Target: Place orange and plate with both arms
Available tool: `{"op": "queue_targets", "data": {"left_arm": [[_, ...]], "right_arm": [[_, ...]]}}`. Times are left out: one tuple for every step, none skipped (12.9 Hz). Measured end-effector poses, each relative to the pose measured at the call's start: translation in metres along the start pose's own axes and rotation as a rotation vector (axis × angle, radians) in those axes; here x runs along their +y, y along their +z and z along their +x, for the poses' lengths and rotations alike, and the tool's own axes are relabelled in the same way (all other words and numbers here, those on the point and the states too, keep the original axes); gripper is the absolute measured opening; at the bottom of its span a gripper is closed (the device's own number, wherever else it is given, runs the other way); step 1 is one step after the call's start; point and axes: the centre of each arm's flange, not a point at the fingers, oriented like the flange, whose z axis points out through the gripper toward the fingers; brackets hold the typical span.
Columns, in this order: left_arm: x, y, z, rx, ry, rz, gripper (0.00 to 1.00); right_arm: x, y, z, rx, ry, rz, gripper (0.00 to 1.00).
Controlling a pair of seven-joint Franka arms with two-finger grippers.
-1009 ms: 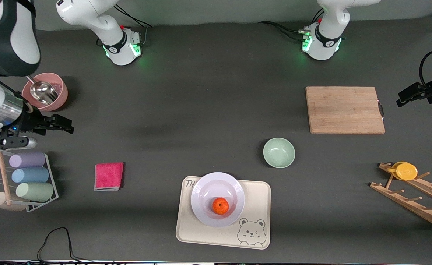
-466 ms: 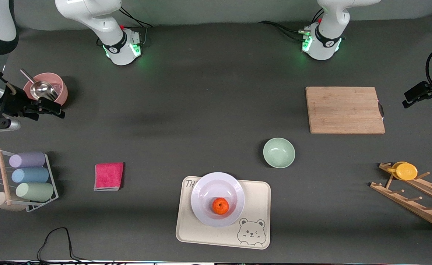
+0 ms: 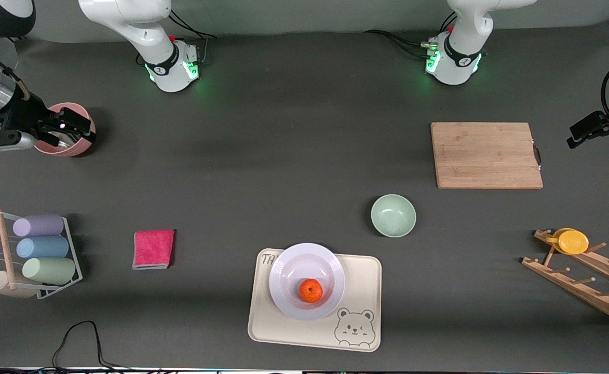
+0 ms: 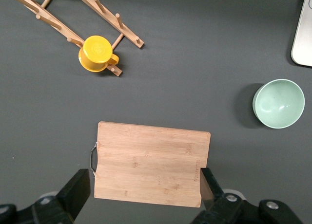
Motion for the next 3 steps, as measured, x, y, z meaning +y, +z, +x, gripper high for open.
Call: {"op": "queue_targets", "data": {"left_arm": [[0.0006,0.0003,-0.0002,-0.002,0.002,0.000,1.00],[0.0010,0.0003,-0.0002,-0.003,0.003,0.000,1.00],[0.0014,-0.0002,0.0000,-0.001,0.004,0.000,1.00]], "right_arm": [[-0.0001,-0.0039,-0.0002,0.011,0.000,0.000,1.00],[0.0007,-0.0074,0.0014,0.020,0.001,-0.001,1.00],[0.0019,-0.0100,0.0047,0.028,0.004,-0.001,1.00]]}}
